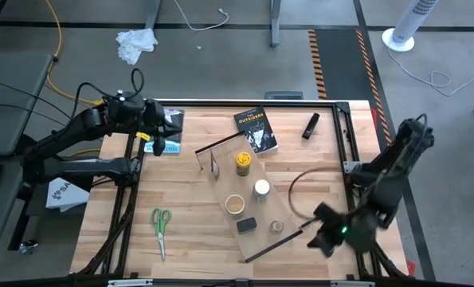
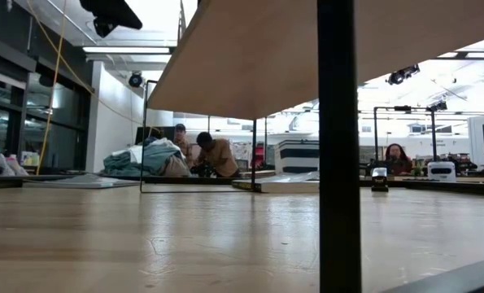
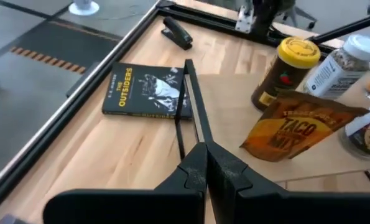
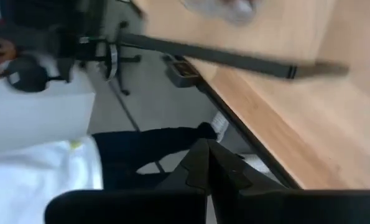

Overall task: Shelf spices
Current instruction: Adjust the shelf, then remove the orange seasoning pack from the shelf

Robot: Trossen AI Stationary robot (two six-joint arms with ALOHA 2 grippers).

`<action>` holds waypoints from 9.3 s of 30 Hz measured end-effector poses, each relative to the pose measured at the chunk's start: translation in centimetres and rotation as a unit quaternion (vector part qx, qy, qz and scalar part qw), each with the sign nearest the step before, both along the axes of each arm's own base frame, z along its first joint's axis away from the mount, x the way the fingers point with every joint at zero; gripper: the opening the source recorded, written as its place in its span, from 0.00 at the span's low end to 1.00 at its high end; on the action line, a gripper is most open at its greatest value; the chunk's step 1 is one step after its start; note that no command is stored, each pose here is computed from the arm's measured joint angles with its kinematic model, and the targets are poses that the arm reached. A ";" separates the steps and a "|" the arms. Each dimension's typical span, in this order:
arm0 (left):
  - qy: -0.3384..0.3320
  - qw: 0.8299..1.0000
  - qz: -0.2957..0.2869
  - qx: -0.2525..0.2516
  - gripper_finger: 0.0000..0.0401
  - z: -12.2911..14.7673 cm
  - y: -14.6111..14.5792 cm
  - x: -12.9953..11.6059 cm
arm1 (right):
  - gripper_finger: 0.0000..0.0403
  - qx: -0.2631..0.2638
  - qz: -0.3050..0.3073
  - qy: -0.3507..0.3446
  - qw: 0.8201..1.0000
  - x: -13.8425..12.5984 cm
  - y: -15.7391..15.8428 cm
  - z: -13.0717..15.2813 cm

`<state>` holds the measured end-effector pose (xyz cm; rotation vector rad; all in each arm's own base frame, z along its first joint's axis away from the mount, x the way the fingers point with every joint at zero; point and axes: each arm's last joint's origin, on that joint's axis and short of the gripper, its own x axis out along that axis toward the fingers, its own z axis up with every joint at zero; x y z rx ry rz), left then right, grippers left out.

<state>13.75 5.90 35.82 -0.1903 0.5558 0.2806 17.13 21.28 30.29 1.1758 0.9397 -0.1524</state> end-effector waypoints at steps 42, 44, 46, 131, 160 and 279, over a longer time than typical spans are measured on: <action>0.251 0.960 -0.056 -0.109 0.00 -7.7 1.3 6.8 | 0.00 -0.271 -0.173 0.060 0.945 0.1 -3.7 -3.8; 0.258 0.957 -0.056 -0.117 0.00 -7.7 0.8 6.8 | 0.00 -0.279 -0.172 0.065 0.942 0.2 -3.9 -3.9; 0.267 0.953 -0.056 -0.128 0.00 -7.8 0.3 6.7 | 0.00 -0.287 -0.175 0.071 0.939 0.4 -4.3 -3.9; 0.010 0.955 -0.278 -0.099 0.60 6.5 -9.6 6.4 | 0.27 -0.318 -0.077 -0.145 0.934 -1.5 -18.8 6.9; 0.377 0.910 -0.164 0.061 0.22 -1.5 -12.9 16.0 | 0.34 -0.407 0.111 -0.110 0.900 -2.4 -18.7 5.9; 0.368 0.921 -0.127 -0.025 0.02 -5.2 -16.3 10.1 | 0.00 -0.374 0.208 0.042 0.903 10.0 -13.7 -4.1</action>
